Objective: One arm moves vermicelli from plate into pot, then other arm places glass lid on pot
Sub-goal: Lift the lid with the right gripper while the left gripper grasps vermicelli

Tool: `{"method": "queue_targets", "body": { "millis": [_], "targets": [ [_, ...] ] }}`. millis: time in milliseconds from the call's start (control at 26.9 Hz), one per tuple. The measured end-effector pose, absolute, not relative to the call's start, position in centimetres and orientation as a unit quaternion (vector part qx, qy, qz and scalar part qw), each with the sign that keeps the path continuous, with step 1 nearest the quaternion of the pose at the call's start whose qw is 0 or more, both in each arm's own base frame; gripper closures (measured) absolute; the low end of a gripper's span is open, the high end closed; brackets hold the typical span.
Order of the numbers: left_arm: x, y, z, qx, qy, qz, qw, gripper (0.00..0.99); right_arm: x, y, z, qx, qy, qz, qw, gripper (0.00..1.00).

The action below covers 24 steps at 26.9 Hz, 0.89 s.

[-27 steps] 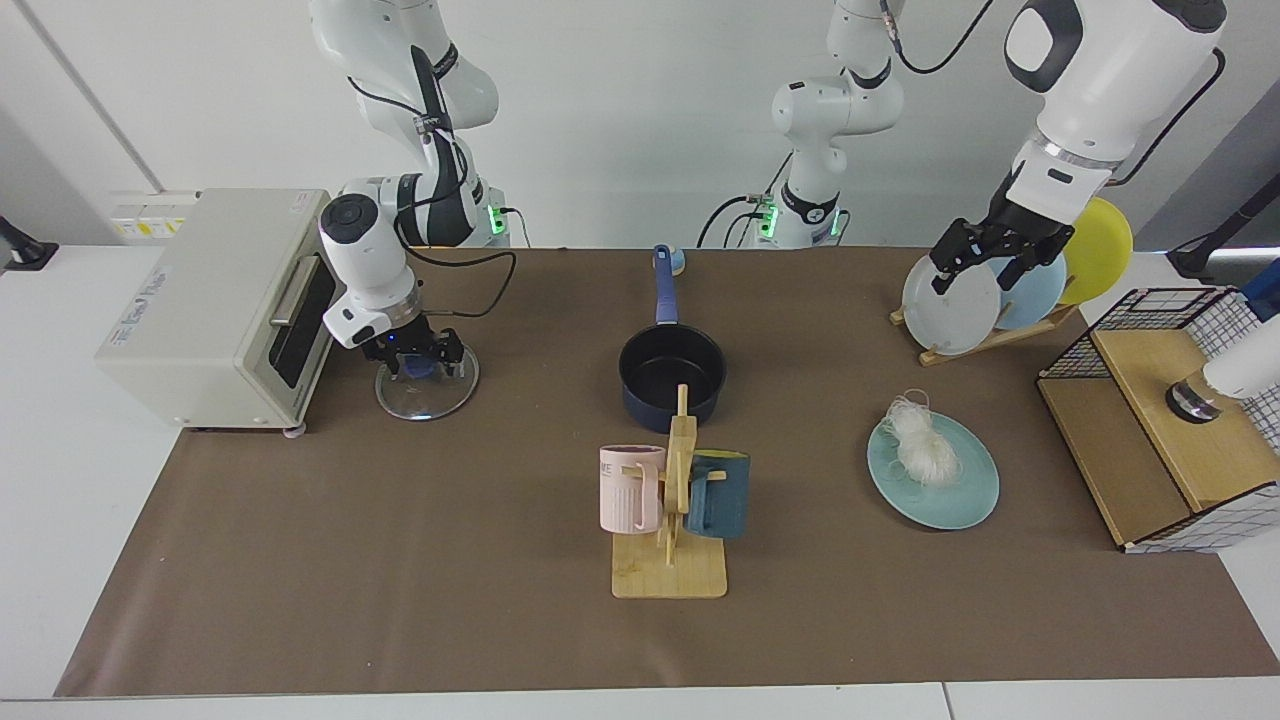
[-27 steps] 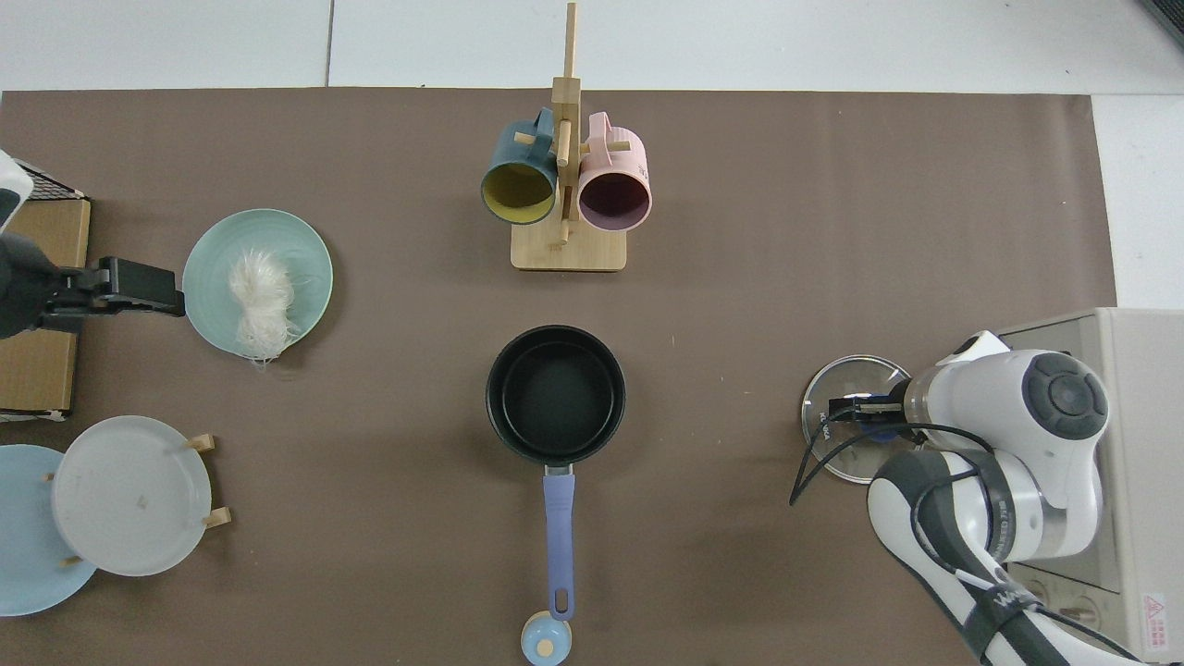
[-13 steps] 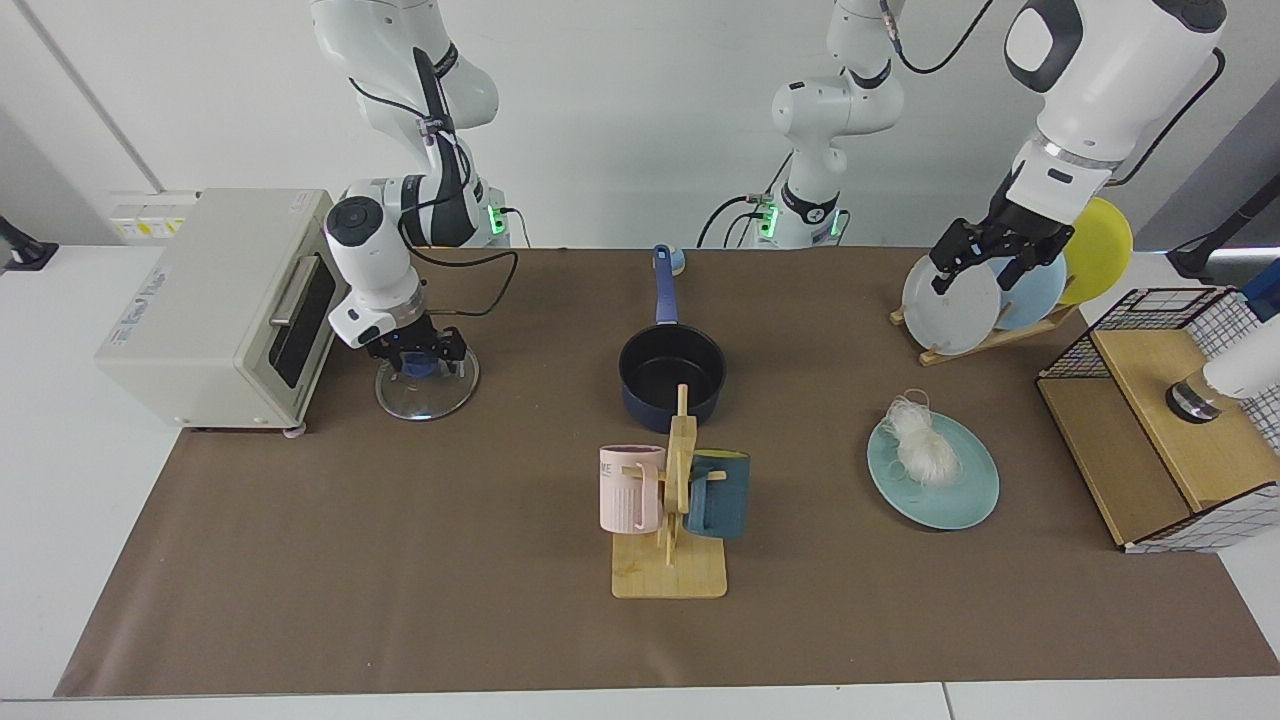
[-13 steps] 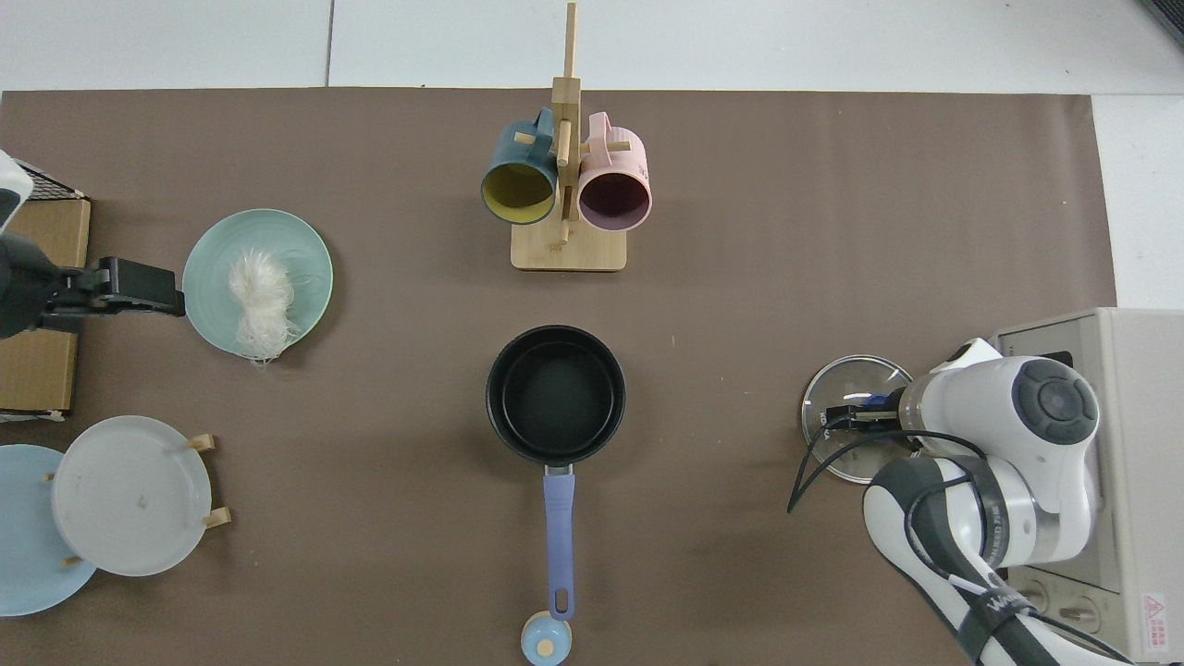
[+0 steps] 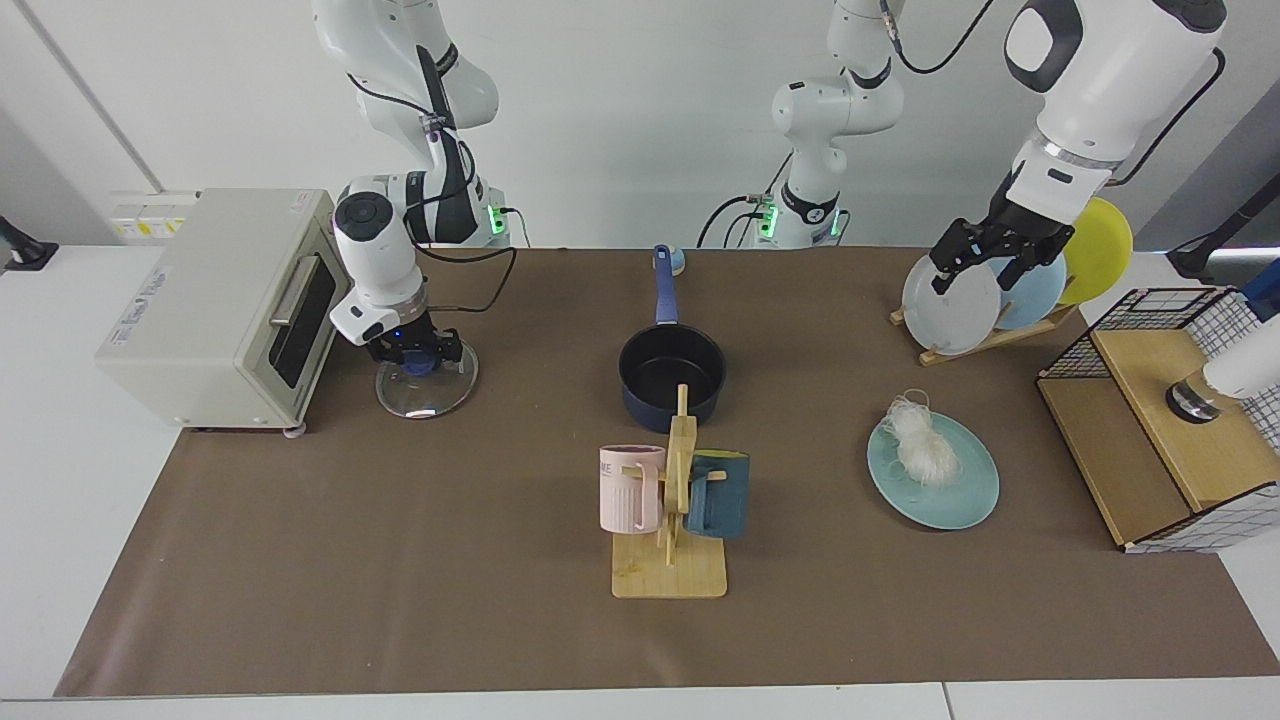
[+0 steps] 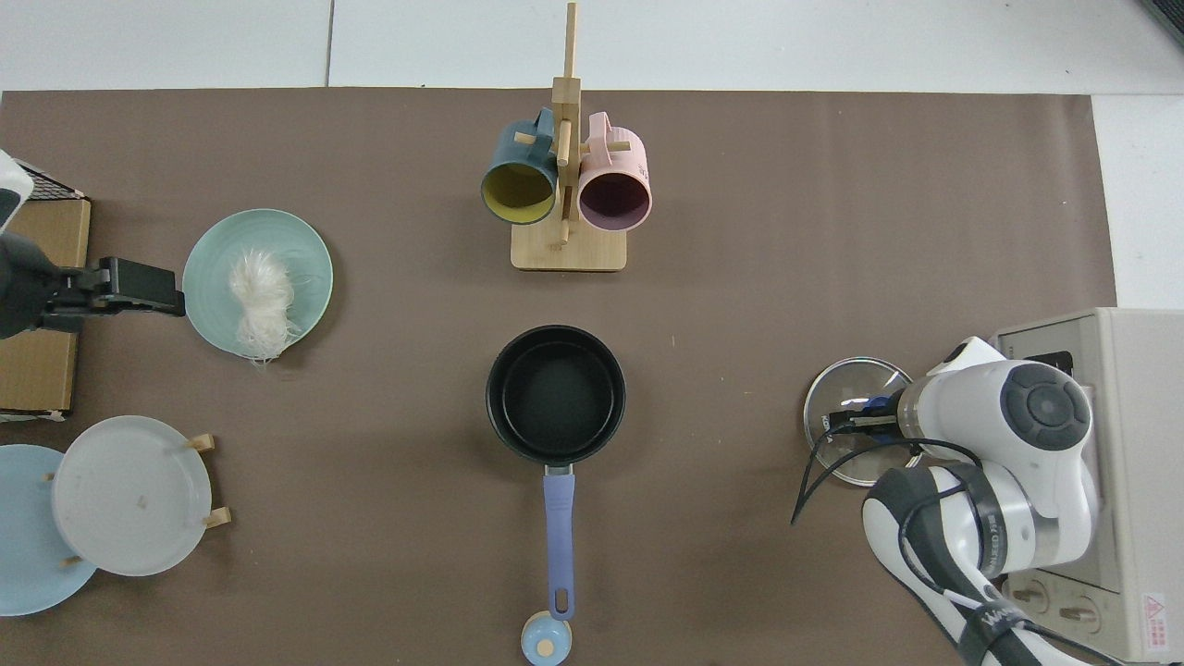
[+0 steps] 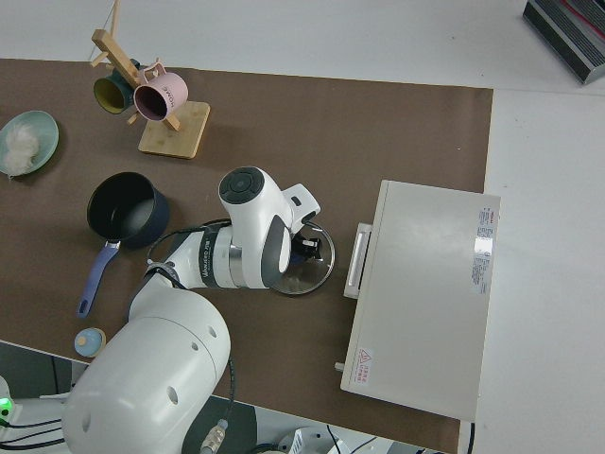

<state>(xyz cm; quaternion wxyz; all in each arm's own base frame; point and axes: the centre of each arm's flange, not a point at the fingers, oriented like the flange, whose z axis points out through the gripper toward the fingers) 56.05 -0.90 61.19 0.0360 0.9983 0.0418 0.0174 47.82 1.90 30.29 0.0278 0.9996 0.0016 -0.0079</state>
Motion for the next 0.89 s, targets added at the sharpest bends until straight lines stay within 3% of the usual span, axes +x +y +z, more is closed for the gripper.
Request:
{"method": "queue_targets", "body": {
  "millis": [372, 892],
  "targets": [
    [56.1, -0.9, 61.2, 0.998, 0.042, 0.017, 0.036, 0.0, 48.6, 1.9, 31.7, 1.0, 0.002, -0.005, 0.029, 0.49],
    [56.0, -2.0, 61.3, 0.999, 0.032, 0.018, 0.036, 0.0, 50.6, 1.7, 38.2, 0.999, -0.004, -0.025, 0.037, 0.49]
  ]
}}
